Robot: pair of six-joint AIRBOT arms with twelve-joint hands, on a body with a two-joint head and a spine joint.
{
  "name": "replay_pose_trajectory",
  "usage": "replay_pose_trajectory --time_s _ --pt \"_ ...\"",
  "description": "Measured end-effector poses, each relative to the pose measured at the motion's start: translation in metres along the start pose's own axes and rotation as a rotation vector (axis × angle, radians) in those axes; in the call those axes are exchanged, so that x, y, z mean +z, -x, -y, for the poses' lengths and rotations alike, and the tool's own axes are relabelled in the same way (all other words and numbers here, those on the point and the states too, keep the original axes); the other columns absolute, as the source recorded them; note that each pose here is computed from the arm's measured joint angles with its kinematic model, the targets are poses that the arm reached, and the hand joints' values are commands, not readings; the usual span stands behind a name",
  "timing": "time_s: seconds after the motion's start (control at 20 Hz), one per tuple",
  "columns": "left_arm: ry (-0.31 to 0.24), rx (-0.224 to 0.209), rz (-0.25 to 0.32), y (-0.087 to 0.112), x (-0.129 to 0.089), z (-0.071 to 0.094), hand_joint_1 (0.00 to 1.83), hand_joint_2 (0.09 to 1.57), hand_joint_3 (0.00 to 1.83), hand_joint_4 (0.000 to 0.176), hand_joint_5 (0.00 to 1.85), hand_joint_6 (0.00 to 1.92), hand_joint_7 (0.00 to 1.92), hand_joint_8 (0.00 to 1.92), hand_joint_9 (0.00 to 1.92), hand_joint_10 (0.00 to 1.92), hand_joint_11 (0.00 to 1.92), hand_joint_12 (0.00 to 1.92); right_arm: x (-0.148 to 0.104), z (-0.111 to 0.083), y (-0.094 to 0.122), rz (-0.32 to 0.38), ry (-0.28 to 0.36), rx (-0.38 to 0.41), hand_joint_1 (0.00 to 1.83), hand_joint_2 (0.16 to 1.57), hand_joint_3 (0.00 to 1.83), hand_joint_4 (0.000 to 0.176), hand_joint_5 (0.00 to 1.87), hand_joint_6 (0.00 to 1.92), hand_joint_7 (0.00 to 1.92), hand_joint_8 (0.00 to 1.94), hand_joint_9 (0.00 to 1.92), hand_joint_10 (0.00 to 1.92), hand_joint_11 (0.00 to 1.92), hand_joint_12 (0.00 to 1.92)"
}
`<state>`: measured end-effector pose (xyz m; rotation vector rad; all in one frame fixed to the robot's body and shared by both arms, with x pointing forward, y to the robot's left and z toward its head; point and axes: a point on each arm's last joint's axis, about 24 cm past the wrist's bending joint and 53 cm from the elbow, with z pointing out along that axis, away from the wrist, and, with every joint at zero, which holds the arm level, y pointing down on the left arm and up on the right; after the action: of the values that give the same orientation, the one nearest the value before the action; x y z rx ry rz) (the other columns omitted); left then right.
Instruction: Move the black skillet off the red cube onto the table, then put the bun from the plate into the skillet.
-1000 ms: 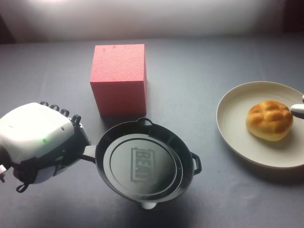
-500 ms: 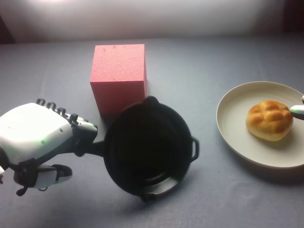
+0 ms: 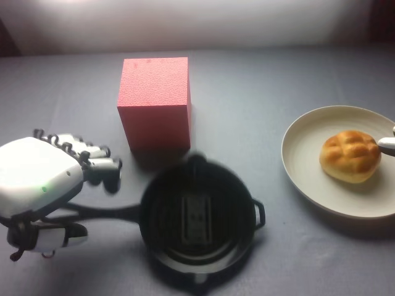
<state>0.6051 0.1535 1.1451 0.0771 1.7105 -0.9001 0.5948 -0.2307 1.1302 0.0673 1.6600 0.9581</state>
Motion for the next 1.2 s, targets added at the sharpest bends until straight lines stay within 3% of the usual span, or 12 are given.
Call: replay_pose_trajectory --time_s 0.15,0.25,0.3,0.35,0.5,0.6,0.65,0.75,0.8,0.9,1.0,1.2 --pt "-0.007 0.016 0.025 0.010 -0.009 0.003 0.81 0.92 0.00 0.052 0.27 0.01 0.31 0.02 0.23 0.15 0.00 0.80 0.000 0.000 0.000 0.000 -0.001 -0.001 0.24 1.32 0.00 0.092 0.30 0.00 0.23 0.00 0.26 0.00 0.32 0.04" --pt "-0.007 0.026 0.042 0.017 -0.016 0.003 0.79 0.92 0.00 0.028 0.27 0.00 0.29 0.00 0.24 0.04 0.00 0.81 0.000 0.001 0.000 -0.002 -0.003 -0.001 0.23 1.31 0.00 0.101 0.29 0.00 0.22 0.00 0.26 0.00 0.31 0.03" --pt "-0.005 0.026 0.052 0.020 -0.018 0.003 0.81 0.93 0.00 0.029 0.26 0.00 0.27 0.00 0.21 0.02 0.00 0.72 0.000 0.001 0.000 -0.001 -0.002 -0.001 0.27 1.31 0.00 0.087 0.30 0.00 0.23 0.00 0.26 0.00 0.32 0.03" --pt "-0.005 0.023 0.067 0.025 -0.020 0.004 0.80 0.92 0.00 0.058 0.20 0.00 0.16 0.00 0.14 0.00 0.00 0.56 0.000 0.001 0.000 -0.002 -0.001 -0.002 0.27 1.31 0.00 0.084 0.29 0.00 0.23 0.00 0.25 0.00 0.30 0.03" --pt "-0.024 0.026 0.141 0.046 -0.029 0.010 0.77 0.90 0.00 0.067 0.01 0.00 0.00 0.00 0.00 0.00 0.00 0.03 0.005 -0.005 0.005 0.012 0.024 -0.008 0.41 1.28 0.00 0.038 0.30 0.00 0.25 0.01 0.25 0.00 0.29 0.02" --pt "-0.043 0.050 0.203 0.062 -0.034 0.018 0.77 0.86 0.00 0.135 0.00 0.00 0.00 0.00 0.00 0.00 0.00 0.00 0.011 -0.010 0.010 0.018 0.041 -0.018 0.55 1.20 0.00 0.030 0.32 0.00 0.27 0.00 0.26 0.00 0.29 0.02" --pt "-0.046 0.060 0.225 0.068 -0.036 0.019 0.83 0.85 0.00 0.104 0.00 0.00 0.00 0.00 0.00 0.00 0.00 0.00 0.015 -0.011 0.013 0.020 0.048 -0.026 0.64 1.15 0.00 0.022 0.34 0.01 0.29 0.01 0.27 0.01 0.32 0.03" --pt "-0.048 0.067 0.261 0.076 -0.041 0.021 0.92 0.84 0.00 0.128 0.00 0.00 0.00 0.00 0.00 0.00 0.00 0.00 0.028 -0.012 0.016 0.020 0.060 -0.041 0.72 1.09 0.00 0.028 0.37 0.01 0.33 0.00 0.30 0.01 0.34 0.05" --pt "-0.052 0.072 0.269 0.077 -0.043 0.022 0.89 0.84 0.00 0.160 0.00 0.00 0.00 0.00 0.00 0.00 0.00 0.00 0.034 -0.012 0.016 0.011 0.059 -0.050 0.75 1.08 0.00 0.016 0.37 0.00 0.34 0.01 0.31 0.01 0.35 0.06" --pt "-0.056 0.071 0.281 0.079 -0.046 0.023 0.84 0.84 0.00 0.138 0.00 0.00 0.00 0.00 0.00 0.00 0.00 0.00 0.051 -0.018 0.014 -0.018 0.079 -0.081 0.82 1.05 0.00 0.053 0.39 0.00 0.37 0.00 0.35 0.01 0.36 0.08" --pt "-0.060 0.072 0.288 0.081 -0.046 0.024 0.92 0.84 0.00 0.131 0.00 0.00 0.00 0.00 0.00 0.00 0.00 0.00 0.072 -0.018 0.012 -0.034 0.086 -0.106 0.89 1.02 0.00 0.027 0.44 0.00 0.44 0.01 0.41 0.01 0.41 0.12" --pt "-0.055 0.069 0.285 0.080 -0.046 0.023 0.88 0.86 0.00 0.143 0.00 0.00 0.00 0.00 0.00 0.00 0.00 0.00 0.102 0.000 -0.003 -0.113 0.019 -0.160 0.96 1.02 0.00 0.064 0.44 0.00 0.44 0.00 0.43 0.01 0.39 0.13"
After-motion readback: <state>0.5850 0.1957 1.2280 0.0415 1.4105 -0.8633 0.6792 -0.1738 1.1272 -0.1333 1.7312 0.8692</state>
